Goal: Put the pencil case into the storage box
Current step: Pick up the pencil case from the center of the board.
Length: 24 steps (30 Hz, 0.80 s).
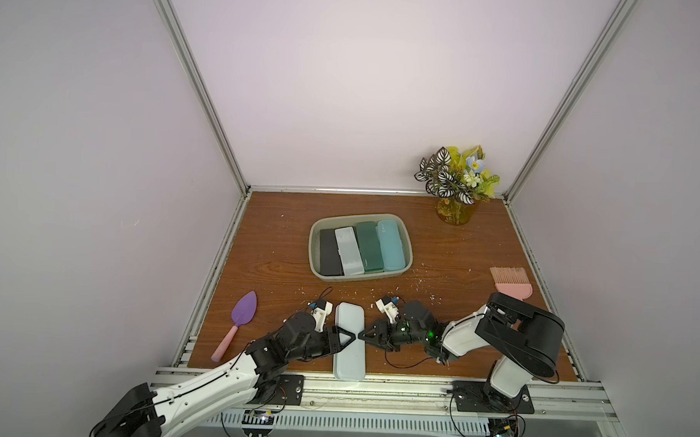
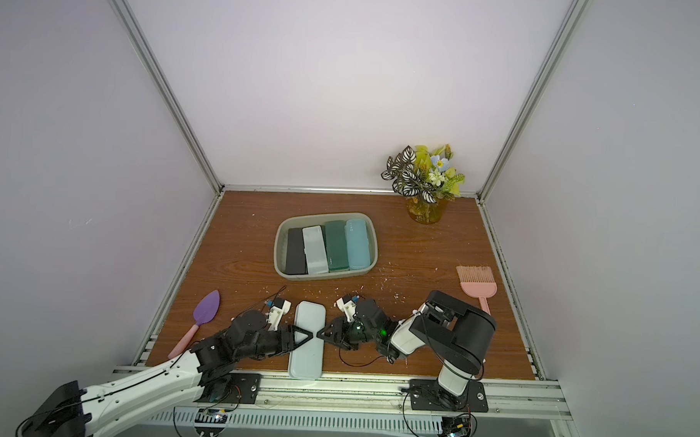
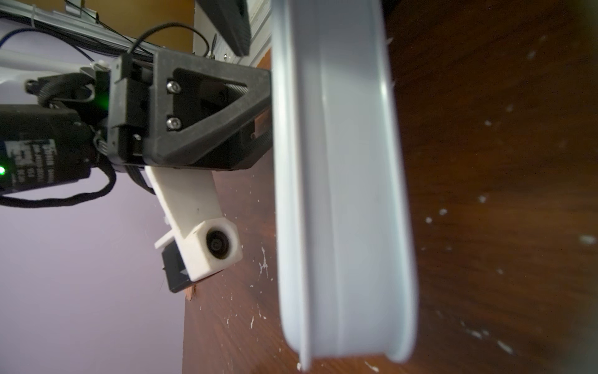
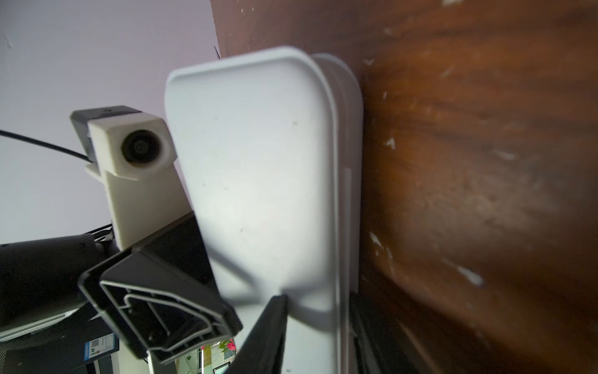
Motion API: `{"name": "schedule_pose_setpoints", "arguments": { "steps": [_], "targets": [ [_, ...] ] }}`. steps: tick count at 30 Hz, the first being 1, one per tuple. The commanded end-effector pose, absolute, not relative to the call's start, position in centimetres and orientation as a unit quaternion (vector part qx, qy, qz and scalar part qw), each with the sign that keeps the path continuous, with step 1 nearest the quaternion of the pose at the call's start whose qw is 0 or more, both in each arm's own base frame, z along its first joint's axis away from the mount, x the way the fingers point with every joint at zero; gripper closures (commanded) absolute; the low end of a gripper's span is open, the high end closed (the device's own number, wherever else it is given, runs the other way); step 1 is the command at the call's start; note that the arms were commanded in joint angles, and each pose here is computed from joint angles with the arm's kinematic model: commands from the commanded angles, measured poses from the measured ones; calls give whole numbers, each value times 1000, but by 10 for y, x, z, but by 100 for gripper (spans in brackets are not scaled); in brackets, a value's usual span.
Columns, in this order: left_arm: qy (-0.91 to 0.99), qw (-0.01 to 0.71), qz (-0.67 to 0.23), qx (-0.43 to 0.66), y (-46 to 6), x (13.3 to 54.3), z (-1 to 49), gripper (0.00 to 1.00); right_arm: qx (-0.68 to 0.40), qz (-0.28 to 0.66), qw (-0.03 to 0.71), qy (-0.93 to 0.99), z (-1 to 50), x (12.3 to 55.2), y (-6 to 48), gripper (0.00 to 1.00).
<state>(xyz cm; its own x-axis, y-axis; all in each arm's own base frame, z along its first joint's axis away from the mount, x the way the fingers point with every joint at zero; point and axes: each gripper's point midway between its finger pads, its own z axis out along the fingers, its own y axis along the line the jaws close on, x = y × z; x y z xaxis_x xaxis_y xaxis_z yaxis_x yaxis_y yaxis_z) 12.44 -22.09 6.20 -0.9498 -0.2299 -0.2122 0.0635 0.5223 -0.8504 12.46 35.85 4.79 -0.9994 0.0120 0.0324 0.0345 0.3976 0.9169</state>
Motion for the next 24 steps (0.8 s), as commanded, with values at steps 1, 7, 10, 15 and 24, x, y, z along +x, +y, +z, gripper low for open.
{"name": "schedule_pose_setpoints", "arguments": {
  "steps": [1,7,10,15,24],
  "targets": [
    [856,160,-489,-45,-221,125,69,61,4,-579,8,-815,68,124,370,62],
    [868,177,-460,-58,-209,129,71,71,6,-576,-2,-818,74,126,367,61],
    [877,198,-433,-68,-197,135,81,76,8,-568,-16,-823,81,131,362,60],
    [885,261,-379,-77,-171,163,131,83,28,-520,-61,-851,94,143,344,57],
    [881,342,-319,-73,-147,278,203,89,23,-502,-97,-859,117,162,316,55]
  ]
}}
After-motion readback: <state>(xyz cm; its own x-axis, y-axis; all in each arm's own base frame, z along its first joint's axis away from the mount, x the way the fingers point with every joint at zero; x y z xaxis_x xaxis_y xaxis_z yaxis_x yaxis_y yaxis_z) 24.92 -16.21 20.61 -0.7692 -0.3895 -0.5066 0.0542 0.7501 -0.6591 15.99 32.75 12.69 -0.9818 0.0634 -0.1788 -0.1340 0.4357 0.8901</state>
